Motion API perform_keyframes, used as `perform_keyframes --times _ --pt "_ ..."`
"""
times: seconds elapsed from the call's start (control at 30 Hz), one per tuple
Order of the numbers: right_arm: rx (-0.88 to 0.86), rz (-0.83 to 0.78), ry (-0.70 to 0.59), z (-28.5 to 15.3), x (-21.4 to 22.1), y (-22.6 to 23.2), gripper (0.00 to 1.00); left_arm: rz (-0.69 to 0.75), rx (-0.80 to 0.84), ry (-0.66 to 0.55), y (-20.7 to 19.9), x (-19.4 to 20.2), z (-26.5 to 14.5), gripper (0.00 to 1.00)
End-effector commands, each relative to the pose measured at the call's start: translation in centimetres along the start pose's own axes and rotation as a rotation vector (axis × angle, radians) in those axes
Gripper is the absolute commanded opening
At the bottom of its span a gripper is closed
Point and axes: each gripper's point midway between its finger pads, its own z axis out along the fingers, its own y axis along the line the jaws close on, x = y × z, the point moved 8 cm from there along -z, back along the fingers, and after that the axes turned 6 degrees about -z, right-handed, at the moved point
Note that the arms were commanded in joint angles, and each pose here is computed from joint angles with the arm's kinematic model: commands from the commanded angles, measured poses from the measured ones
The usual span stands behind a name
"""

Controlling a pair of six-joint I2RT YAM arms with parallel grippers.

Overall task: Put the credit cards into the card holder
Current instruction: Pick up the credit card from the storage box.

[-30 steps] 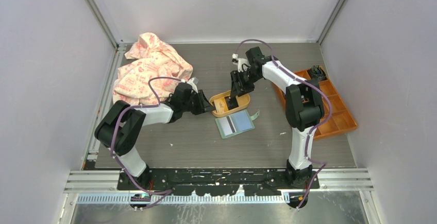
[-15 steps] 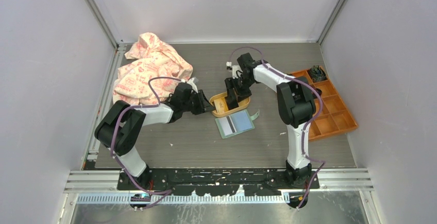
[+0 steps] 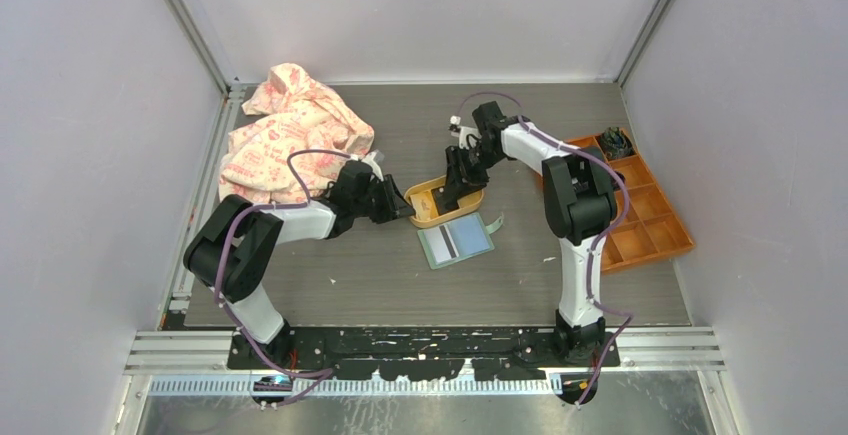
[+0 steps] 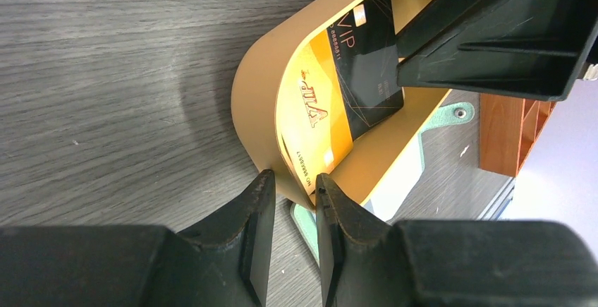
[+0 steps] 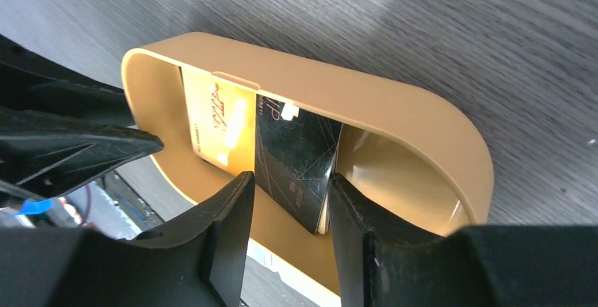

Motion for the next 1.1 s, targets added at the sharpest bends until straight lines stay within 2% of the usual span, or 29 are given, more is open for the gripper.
perform_keyframes --times 0.0,0.4,0.57,0.77,1.07 --pt "-0.211 0.016 -0.070 -1.8 -0.9 2.9 0.47 0.025 0.087 -0.037 -1.9 -1.1 0.1 0.28" --pt "-0.321 0.060 -0.063 -1.6 -0.9 3.3 0.39 0.029 0.082 -0.039 -2.1 -1.2 0.0 0.28" --pt "-0.288 0.074 -0.056 -1.1 -0.7 2.8 0.38 0.029 0.082 -0.040 -2.0 -1.2 0.1 0.28" --pt "-0.290 0.090 -0.043 -0.6 -0.6 2.5 0.31 0.027 0.081 -0.040 -2.0 -1.1 0.1 0.28" --pt "-0.172 0.076 -0.020 0.2 -0.4 1.7 0.34 0.026 0.086 -0.040 -2.1 -1.2 0.1 0.28"
